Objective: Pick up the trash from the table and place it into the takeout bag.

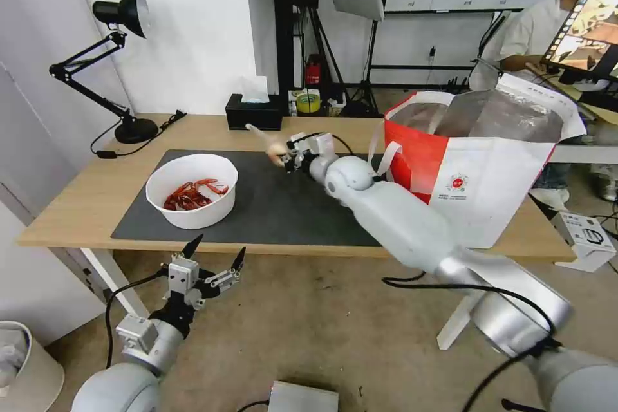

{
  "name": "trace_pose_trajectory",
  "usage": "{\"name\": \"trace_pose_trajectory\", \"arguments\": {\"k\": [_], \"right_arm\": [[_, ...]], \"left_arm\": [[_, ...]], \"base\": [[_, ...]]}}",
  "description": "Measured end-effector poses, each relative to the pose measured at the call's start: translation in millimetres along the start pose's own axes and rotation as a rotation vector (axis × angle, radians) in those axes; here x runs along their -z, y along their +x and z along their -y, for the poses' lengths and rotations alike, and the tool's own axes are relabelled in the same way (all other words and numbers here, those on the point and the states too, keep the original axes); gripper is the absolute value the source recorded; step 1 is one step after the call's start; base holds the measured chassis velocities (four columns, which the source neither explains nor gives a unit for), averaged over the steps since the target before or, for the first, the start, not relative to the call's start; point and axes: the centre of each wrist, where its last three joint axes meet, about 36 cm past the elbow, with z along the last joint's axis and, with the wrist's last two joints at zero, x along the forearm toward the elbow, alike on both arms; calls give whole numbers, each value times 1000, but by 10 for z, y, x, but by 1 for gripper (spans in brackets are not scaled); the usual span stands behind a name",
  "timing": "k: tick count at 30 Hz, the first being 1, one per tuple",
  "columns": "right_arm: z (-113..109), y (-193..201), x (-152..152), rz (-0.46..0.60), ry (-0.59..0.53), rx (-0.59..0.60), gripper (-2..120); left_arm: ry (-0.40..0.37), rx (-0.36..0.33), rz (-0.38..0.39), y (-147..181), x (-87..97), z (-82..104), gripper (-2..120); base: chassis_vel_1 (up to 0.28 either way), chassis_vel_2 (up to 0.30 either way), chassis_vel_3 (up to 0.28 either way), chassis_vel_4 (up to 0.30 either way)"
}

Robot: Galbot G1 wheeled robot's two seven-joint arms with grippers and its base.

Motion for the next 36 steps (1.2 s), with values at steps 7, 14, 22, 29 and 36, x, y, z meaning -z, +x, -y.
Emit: {"name": "trace_pose_trajectory", "arguments": {"k": [7, 14, 22, 29, 36], "right_arm": [[-241, 897, 249, 96, 54, -17, 4], [-53, 1857, 319, 206, 167, -219, 4], [351, 2276, 383, 297, 264, -591, 4], [685, 2473, 186, 247, 262, -766, 4], [683, 2522, 129, 185, 184, -782, 6]], "left_arm": [[3, -4, 4, 39, 31, 40, 100], [4, -8, 0, 91, 46, 91, 100], [4, -18, 0, 99, 31, 176, 100], [4, -28, 9, 98, 53, 247, 100], [2, -25, 7, 144, 75, 258, 100]], "base": [[0, 0, 0, 0], [0, 0, 0, 0], [0, 0, 0, 0], [0, 0, 0, 0], [0, 0, 0, 0]]}}
